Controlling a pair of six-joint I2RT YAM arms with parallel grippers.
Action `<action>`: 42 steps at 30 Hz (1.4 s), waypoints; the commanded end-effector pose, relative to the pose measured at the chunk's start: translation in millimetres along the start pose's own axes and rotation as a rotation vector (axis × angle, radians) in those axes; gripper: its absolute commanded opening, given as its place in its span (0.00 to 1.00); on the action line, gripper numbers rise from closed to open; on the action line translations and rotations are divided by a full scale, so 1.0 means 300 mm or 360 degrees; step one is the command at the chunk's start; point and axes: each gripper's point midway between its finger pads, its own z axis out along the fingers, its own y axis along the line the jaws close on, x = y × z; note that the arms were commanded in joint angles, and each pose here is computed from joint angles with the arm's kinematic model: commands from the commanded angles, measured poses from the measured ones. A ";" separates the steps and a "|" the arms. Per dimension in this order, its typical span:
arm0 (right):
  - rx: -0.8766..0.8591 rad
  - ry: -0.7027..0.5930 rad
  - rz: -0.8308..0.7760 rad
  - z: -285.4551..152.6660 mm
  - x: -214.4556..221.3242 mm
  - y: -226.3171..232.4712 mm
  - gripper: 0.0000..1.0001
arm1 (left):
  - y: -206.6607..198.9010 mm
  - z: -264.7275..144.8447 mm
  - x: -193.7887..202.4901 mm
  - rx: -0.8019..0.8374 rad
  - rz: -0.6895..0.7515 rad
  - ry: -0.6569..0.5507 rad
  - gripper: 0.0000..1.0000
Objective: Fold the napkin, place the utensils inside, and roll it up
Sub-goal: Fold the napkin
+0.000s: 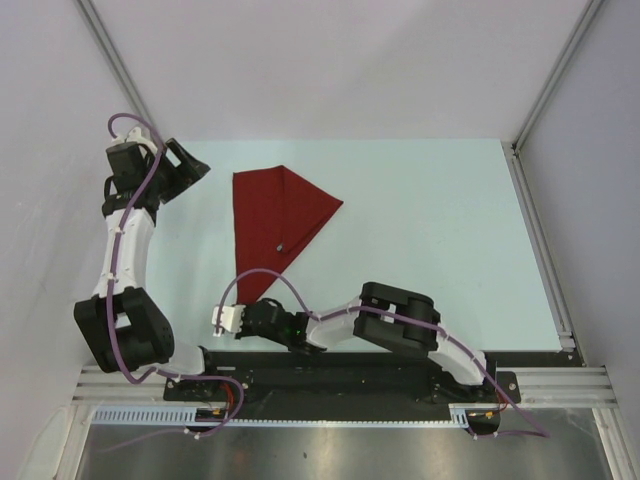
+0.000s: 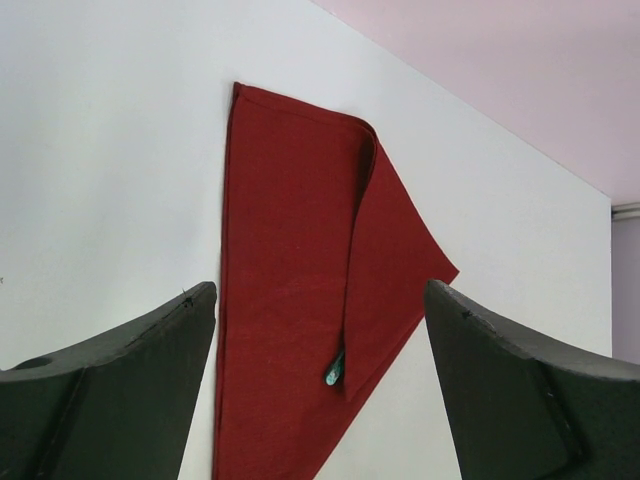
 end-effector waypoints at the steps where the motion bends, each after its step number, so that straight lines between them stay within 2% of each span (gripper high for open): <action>1: -0.0098 0.0056 0.0141 0.023 0.039 0.032 0.13 | -0.023 -0.012 -0.055 0.0055 0.0000 -0.0071 0.89; 2: -0.0097 0.0047 0.0191 0.024 0.031 0.028 0.08 | -0.017 -0.012 -0.058 0.0049 -0.0004 -0.0073 0.89; 7: -0.0073 -0.0036 0.0412 0.025 -0.039 -0.052 0.00 | -0.005 -0.012 -0.062 0.0043 -0.0015 -0.0074 0.89; 12: -0.0035 -0.0143 0.0781 -0.017 -0.115 -0.210 0.00 | 0.000 -0.009 -0.060 0.0040 -0.0021 -0.0071 0.89; 13: -0.0003 -0.0196 0.0842 -0.041 -0.147 -0.291 0.00 | -0.001 -0.009 -0.059 0.0047 -0.0024 -0.0068 0.89; 16: 0.0022 -0.0278 0.1059 -0.092 -0.187 -0.405 0.00 | -0.011 -0.004 -0.049 0.0082 -0.0041 -0.0057 0.89; 19: 0.0075 -0.0345 0.1334 -0.140 -0.169 -0.577 0.00 | -0.006 -0.004 -0.052 0.0067 -0.0039 -0.0065 0.88; 20: 0.0131 -0.0359 0.1410 -0.157 -0.117 -0.674 0.00 | -0.003 -0.006 -0.054 0.0061 -0.0038 -0.0068 0.88; 22: 0.0086 -0.0440 0.1582 -0.183 -0.111 -0.731 0.00 | -0.008 -0.007 -0.054 0.0067 -0.0037 -0.0070 0.88; 23: 0.0155 -0.0455 0.1638 -0.203 -0.051 -0.816 0.00 | -0.008 -0.006 -0.052 0.0070 -0.0038 -0.0066 0.88; 25: 0.0160 -0.0469 0.1738 -0.219 0.003 -0.858 0.00 | -0.006 -0.001 -0.048 0.0070 -0.0041 -0.0060 0.88; 30: 0.0286 -0.0476 0.1843 -0.254 0.157 -0.966 0.00 | 0.000 0.007 -0.041 0.0064 -0.0050 -0.0048 0.89; 42: 0.0429 -0.0407 0.1851 -0.253 0.329 -1.047 0.00 | 0.002 0.016 -0.029 0.0077 -0.0072 -0.0029 0.88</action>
